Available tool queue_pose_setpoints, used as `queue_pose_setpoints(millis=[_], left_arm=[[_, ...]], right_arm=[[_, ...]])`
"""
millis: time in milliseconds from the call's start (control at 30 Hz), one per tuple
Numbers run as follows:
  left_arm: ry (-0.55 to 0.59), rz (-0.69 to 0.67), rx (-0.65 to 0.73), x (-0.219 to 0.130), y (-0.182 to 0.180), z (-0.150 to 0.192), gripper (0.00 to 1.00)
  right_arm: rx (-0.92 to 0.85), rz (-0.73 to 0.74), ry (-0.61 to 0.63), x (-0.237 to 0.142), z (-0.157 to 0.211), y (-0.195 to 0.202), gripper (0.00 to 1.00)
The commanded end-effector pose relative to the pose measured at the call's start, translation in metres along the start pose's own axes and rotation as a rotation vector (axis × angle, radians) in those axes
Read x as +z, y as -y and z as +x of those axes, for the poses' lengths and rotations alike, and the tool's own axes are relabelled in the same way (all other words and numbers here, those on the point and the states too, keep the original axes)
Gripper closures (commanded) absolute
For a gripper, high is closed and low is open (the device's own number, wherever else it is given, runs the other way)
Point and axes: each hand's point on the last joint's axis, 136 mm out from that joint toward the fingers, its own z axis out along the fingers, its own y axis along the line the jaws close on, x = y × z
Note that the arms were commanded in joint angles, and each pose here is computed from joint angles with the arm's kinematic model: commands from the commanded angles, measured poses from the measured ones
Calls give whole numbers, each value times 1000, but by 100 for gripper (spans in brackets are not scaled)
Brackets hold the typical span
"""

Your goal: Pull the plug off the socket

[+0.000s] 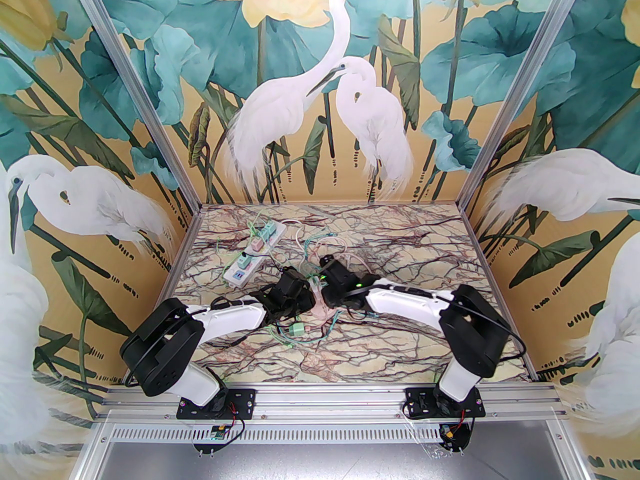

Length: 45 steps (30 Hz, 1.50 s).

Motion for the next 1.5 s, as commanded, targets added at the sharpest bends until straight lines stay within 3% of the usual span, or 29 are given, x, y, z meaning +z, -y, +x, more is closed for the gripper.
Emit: queue_pose_setpoints(millis=[0, 333, 600, 733, 1067, 1300, 1467], left_arm=[[-174, -256, 32, 11, -73, 50, 77], [-177, -269, 34, 12, -77, 52, 78], [-179, -264, 34, 13, -76, 52, 78], [-181, -263, 33, 13, -75, 52, 78], [-186, -265, 37, 14, -75, 53, 78], [-190, -266, 39, 14, -74, 54, 78], [-168, -108, 19, 7, -43, 47, 76]], right_arm=[[-118, -87, -3, -4, 1, -57, 74], [-73, -75, 46, -14, -11, -37, 74], [165, -305, 56, -25, -17, -10, 73], [170, -323, 57, -27, -19, -12, 73], [-100, -62, 37, -18, -6, -41, 73], [-80, -74, 57, -21, -11, -38, 73], [0, -149, 47, -21, -11, -31, 73]])
